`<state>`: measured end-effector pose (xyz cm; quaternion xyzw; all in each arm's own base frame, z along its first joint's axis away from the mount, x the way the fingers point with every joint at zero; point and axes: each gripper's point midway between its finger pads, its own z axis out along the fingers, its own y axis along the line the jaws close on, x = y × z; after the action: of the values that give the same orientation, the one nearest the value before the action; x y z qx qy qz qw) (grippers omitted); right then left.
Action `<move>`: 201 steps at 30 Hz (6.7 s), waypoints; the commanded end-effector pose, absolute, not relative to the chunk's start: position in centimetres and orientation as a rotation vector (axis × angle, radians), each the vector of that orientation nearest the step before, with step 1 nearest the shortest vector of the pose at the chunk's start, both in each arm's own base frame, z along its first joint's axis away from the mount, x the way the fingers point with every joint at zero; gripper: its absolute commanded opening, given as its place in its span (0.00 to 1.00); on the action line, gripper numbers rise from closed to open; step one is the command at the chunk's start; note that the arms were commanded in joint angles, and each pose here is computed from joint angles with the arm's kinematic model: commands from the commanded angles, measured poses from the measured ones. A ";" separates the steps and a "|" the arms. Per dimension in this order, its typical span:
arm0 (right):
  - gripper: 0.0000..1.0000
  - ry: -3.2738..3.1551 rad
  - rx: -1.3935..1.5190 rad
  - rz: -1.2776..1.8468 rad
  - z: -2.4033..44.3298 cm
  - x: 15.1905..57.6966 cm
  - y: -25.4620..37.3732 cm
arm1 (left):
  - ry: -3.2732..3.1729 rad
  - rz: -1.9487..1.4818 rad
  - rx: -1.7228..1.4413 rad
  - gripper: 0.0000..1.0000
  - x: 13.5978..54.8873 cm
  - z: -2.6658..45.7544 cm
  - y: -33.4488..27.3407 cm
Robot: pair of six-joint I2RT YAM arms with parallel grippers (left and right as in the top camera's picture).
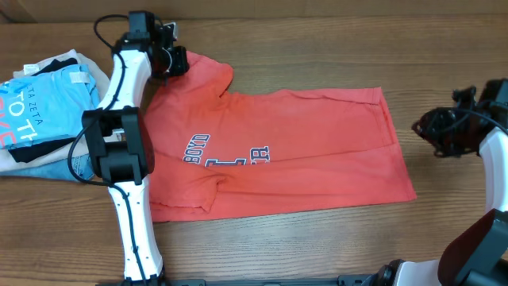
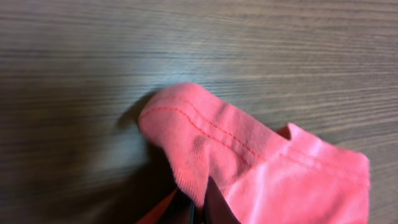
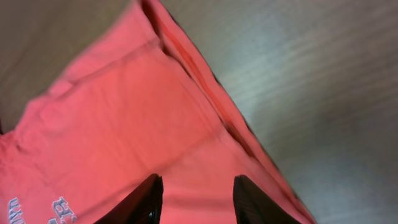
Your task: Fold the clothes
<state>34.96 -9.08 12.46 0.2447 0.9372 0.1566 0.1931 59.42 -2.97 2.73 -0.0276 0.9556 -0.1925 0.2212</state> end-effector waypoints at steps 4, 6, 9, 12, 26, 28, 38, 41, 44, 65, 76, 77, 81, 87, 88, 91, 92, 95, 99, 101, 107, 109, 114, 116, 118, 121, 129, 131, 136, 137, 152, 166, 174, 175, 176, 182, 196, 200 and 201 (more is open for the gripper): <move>0.48 2.520 0.447 0.428 13.9 40.3 -6.3 | 2.591 -0.578 -0.205 0.04 59.4 9.4 -1.8; 0.49 2.506 0.407 0.431 13.0 41.8 -5.7 | 2.597 -0.582 -0.218 0.04 59.0 10.1 -1.8; 0.50 2.500 0.375 0.432 10.5 44.0 -5.4 | 2.598 -0.585 -0.227 0.04 58.7 10.8 -1.9; 0.50 2.513 0.369 0.438 7.6 45.4 -5.3 | 2.616 -0.592 -0.247 0.04 58.2 10.8 -2.0; 0.48 2.497 0.275 0.450 2.7 48.3 -4.1 | 2.660 -0.598 -0.264 0.04 57.3 10.3 -2.1; 0.49 2.482 0.245 0.441 2.9 48.7 -3.7 | 2.659 -0.597 -0.264 0.04 57.3 10.3 -2.1; 0.45 2.526 0.247 0.363 1.3 48.5 -3.7 | 2.660 -0.597 -0.263 0.04 57.3 10.3 -2.1; 0.46 2.540 0.255 0.356 0.8 48.3 -3.8 | 2.660 -0.597 -0.263 0.04 57.3 10.3 -2.1; 0.45 2.543 0.265 0.321 0.7 48.3 -4.2 | 2.660 -0.597 -0.263 0.04 57.3 10.3 -2.1; 0.15 2.508 0.263 0.305 2.4 49.7 -4.9 | 2.671 -0.590 -0.270 0.04 57.0 10.2 -2.0; 0.10 2.508 0.264 0.300 3.5 50.3 -5.0 | 2.678 -0.590 -0.274 0.04 56.9 10.1 -1.9; 0.09 2.515 0.267 0.300 3.5 50.2 -5.0 | 2.678 -0.590 -0.274 0.04 56.9 10.1 -2.0; 0.06 2.551 0.283 0.298 3.0 49.4 -5.1 | 2.690 -0.592 -0.279 0.04 56.6 10.0 -2.0; 0.04 2.622 0.339 0.304 3.2 48.1 -6.1 | 2.749 -0.592 -0.285 0.04 55.0 10.0 -2.0; 0.04 2.635 0.353 0.305 3.4 47.8 -6.4 | 2.765 -0.582 -0.295 0.04 54.5 10.1 -1.8; 0.04 2.681 0.398 0.309 4.0 47.0 -7.2 | 2.817 -0.512 -0.328 0.04 53.1 10.4 -0.9; 0.04 2.694 0.411 0.310 4.1 46.7 -7.5 | 2.834 -0.483 -0.325 0.04 52.5 10.7 -0.6; 0.04 2.724 0.452 0.314 4.7 46.0 -8.3 | 2.845 -0.441 -0.292 0.04 51.5 12.1 -0.3; 0.05 2.769 0.493 0.322 5.0 44.8 -8.7 | 2.818 -0.415 -0.262 0.04 50.6 15.0 -0.1; 0.05 2.797 0.509 0.329 4.9 44.1 -8.7 | 2.815 -0.337 -0.272 0.04 50.0 16.1 0.7; 0.07 2.877 0.530 0.349 4.4 42.2 -8.1 | 2.900 -0.286 -0.300 0.04 47.2 16.6 1.1; 0.07 2.904 0.541 0.357 4.3 41.5 -7.9 | 2.944 -0.263 -0.311 0.04 46.2 16.3 1.3; 0.07 2.965 0.568 0.314 4.0 40.0 -8.2 | 3.000 -0.147 -0.339 0.04 44.8 15.9 2.7; 0.07 2.984 0.574 0.303 3.9 39.6 -8.2 | 3.024 -0.133 -0.348 0.04 44.2 15.8 2.9; 0.07 2.994 0.579 0.301 3.9 39.3 -8.2 | 3.053 -0.134 -0.354 0.04 43.5 15.7 2.8; 0.07 3.005 0.583 0.304 3.9 39.0 -8.1 | 3.097 -0.128 -0.362 0.04 42.4 15.7 2.8; 0.07 3.053 0.601 0.263 3.8 37.8 -8.4 | 3.165 -0.099 -0.386 0.04 40.7 15.6 2.9; 0.07 3.069 0.607 0.267 3.8 37.5 -8.2 | 3.171 -0.101 -0.394 0.04 40.6 15.5 2.9; 0.07 3.104 0.642 0.277 3.8 36.4 -8.4 | 3.226 -0.098 -0.429 0.04 39.5 14.2 2.8; 0.07 3.107 0.648 0.278 3.8 36.2 -8.4 | 3.242 -0.096 -0.435 0.04 39.2 13.8 2.8; 0.07 3.110 0.672 0.282 3.8 35.9 -8.8 | 3.309 -0.107 -0.450 0.04 35.4 14.1 2.3; 0.07 3.165 0.692 0.297 4.0 34.5 -8.4 | 3.435 -0.039 -0.448 0.04 30.8 12.8 2.5; 0.07 3.202 0.702 0.273 4.0 33.6 -8.5 | 3.483 0.010 -0.450 0.04 29.6 12.0 2.8; 0.07 3.207 0.703 0.264 4.0 33.5 -8.5 | 3.493 0.026 -0.449 0.04 29.4 11.8 3.0; 0.07 3.207 0.703 0.264 4.0 33.5 -8.5 | 3.501 0.039 -0.448 0.04 29.2 11.7 3.1; 0.07 3.206 0.703 0.266 4.0 33.5 -8.5 | 3.548 0.070 -0.448 0.04 28.0 10.7 3.2; 0.07 3.209 0.703 0.244 4.0 33.5 -8.8 | 3.591 -0.024 -0.456 0.04 27.1 10.4 2.2; 0.07 3.217 0.702 0.195 3.9 33.2 -9.2 | 3.621 -0.023 -0.461 0.04 26.3 10.0 2.1; 0.07 3.218 0.701 0.195 3.9 33.2 -9.2 | 3.632 -0.022 -0.463 0.04 26.1 9.8 2.1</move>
<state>32.64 -8.23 3.64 0.2103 0.9705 0.0761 -0.0898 26.97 2.05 9.56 -0.1191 0.9611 -0.0005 -0.2492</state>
